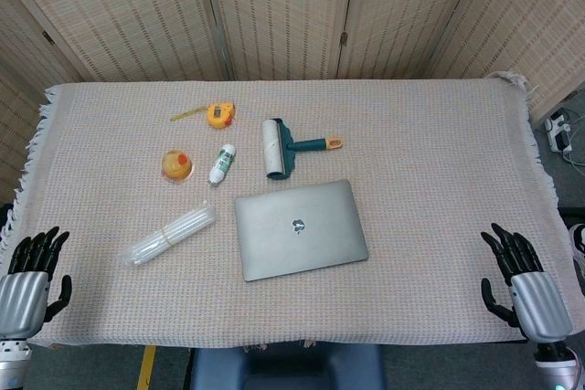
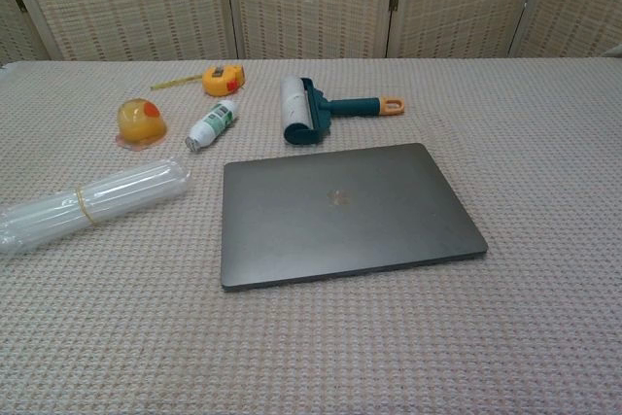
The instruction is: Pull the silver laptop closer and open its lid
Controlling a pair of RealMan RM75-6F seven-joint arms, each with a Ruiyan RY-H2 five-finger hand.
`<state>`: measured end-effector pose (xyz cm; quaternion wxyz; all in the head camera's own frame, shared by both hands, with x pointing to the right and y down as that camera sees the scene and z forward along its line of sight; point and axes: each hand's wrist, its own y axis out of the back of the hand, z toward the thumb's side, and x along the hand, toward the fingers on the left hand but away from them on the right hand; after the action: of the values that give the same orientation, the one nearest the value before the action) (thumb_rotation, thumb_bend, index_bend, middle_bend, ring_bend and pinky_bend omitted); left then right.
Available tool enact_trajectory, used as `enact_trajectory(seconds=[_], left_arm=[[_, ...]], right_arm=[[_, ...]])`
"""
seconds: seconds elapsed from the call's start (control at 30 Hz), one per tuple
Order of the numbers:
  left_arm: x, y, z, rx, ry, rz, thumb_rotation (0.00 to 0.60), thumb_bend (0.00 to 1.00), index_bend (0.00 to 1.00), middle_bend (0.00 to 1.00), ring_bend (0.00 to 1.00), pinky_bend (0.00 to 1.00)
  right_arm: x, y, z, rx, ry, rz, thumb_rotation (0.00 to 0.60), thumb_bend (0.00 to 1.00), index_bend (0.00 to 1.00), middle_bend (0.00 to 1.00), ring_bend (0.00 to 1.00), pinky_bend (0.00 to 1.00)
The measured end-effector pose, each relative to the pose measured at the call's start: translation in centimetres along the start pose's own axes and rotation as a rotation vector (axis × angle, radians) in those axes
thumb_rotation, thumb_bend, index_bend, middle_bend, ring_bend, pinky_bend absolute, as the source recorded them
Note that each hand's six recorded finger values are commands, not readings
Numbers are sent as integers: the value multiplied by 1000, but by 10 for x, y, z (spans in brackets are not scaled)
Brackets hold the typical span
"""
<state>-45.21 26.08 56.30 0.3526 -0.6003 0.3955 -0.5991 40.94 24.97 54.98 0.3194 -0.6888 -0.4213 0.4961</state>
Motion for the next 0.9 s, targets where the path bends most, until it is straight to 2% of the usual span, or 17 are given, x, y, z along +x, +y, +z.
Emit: enact_trajectory(seconds=[0.53, 0.73, 0.9], left_arm=[[4, -4, 5, 7, -13, -7, 600, 645, 91, 69, 46, 0], [5, -5, 7, 8, -20, -11, 600, 646, 91, 69, 46, 0], [5, -8, 8, 7, -18, -22, 600, 646, 91, 69, 46, 0]], right_arm=[[-12, -6, 6, 16, 17, 44, 600, 620, 0, 0, 0, 0], [-26, -14, 16, 27, 58, 90, 600, 619, 0, 0, 0, 0], [-52, -27, 32, 31, 110, 155, 600, 634, 0, 7, 14, 0]])
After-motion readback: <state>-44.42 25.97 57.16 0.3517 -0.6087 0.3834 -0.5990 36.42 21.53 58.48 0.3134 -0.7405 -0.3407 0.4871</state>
